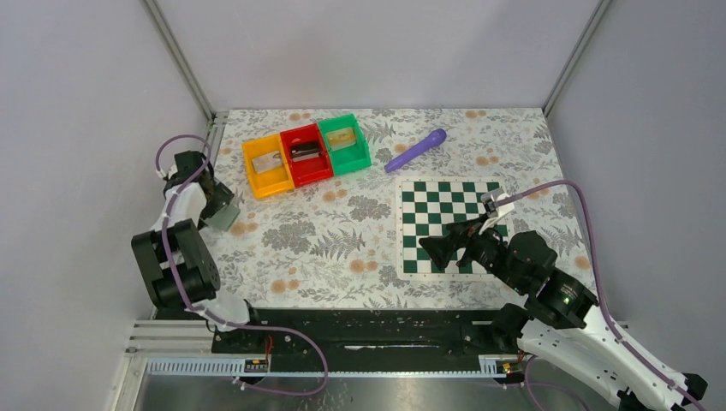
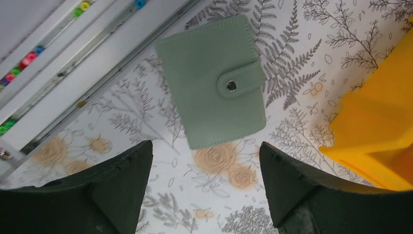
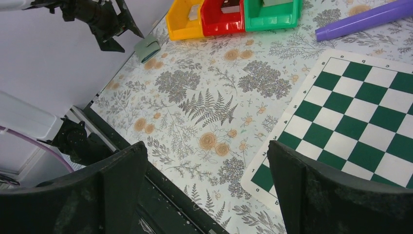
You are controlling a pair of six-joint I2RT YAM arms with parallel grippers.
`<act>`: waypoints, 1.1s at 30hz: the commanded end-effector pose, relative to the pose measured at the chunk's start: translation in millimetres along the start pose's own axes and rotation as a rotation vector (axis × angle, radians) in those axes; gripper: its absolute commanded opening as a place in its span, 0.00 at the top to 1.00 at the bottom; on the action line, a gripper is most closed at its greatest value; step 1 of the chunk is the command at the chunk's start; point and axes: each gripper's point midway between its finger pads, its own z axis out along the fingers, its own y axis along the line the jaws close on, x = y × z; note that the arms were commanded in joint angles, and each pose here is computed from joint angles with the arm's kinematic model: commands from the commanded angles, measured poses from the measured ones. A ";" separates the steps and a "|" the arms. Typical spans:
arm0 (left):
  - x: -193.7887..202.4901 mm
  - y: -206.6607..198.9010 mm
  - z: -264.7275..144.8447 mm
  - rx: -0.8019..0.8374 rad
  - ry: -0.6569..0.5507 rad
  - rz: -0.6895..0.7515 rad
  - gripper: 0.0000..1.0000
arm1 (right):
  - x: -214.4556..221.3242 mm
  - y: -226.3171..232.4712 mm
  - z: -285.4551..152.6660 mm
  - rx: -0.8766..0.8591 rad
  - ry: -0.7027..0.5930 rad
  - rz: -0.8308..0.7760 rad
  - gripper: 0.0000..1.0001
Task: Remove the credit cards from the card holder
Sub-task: Move the card holder to the center of the board.
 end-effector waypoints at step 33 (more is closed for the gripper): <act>42.8 -21.0 34.9 0.177 0.303 -0.098 0.32 | -13.3 -0.9 -9.1 0.026 -0.062 0.087 0.01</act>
